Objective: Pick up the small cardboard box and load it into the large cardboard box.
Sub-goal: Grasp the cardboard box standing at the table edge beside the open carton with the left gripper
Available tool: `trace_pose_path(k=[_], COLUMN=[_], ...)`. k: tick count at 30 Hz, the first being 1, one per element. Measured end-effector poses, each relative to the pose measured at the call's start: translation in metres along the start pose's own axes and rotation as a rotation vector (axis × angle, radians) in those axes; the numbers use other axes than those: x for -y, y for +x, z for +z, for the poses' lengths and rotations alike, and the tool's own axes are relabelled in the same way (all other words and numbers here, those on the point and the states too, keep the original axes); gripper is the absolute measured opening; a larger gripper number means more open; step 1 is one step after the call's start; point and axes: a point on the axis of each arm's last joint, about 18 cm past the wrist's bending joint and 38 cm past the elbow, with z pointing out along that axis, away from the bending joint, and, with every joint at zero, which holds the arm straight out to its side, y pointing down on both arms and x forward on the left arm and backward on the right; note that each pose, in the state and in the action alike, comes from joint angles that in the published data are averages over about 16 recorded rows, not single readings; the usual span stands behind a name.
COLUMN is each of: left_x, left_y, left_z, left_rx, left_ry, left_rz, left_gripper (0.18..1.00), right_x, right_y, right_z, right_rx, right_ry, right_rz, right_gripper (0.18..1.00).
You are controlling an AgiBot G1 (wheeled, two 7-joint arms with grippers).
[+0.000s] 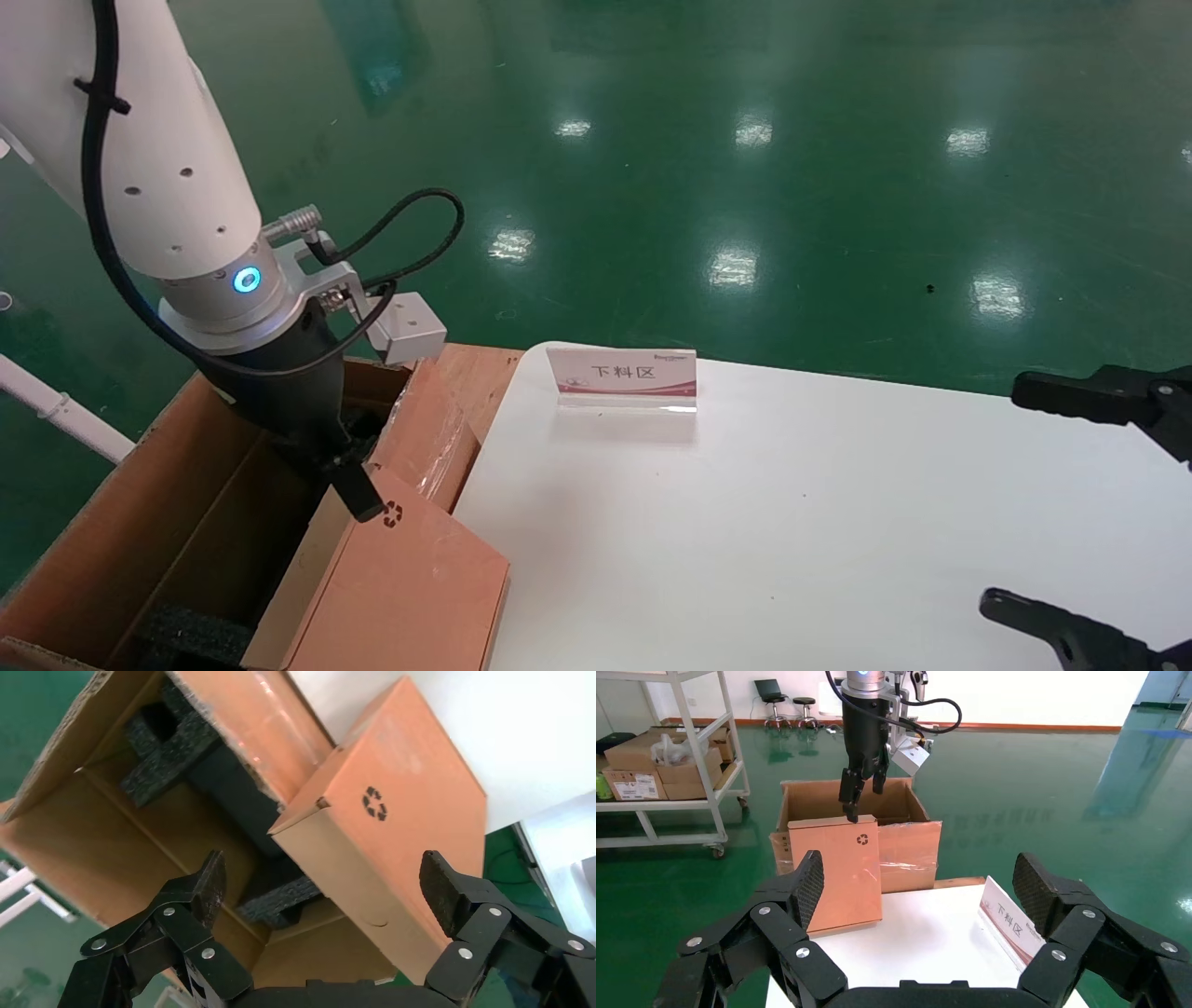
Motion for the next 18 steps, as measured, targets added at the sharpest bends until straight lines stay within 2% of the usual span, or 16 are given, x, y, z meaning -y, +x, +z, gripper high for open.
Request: trace_pose_path(k=[18], left_x=[-0.023], left_y=[0.002], left_z=[0.027], left_rx=[-0.061], left_ry=[-0.092], left_rz=[-0.048], left_gripper=[1.001], right_x=[0.0], right_y=[0.0], right_z=[0.0], right_rx=[0.0], right_ry=[0.0], right_rz=[0.0], right_gripper=[1.001])
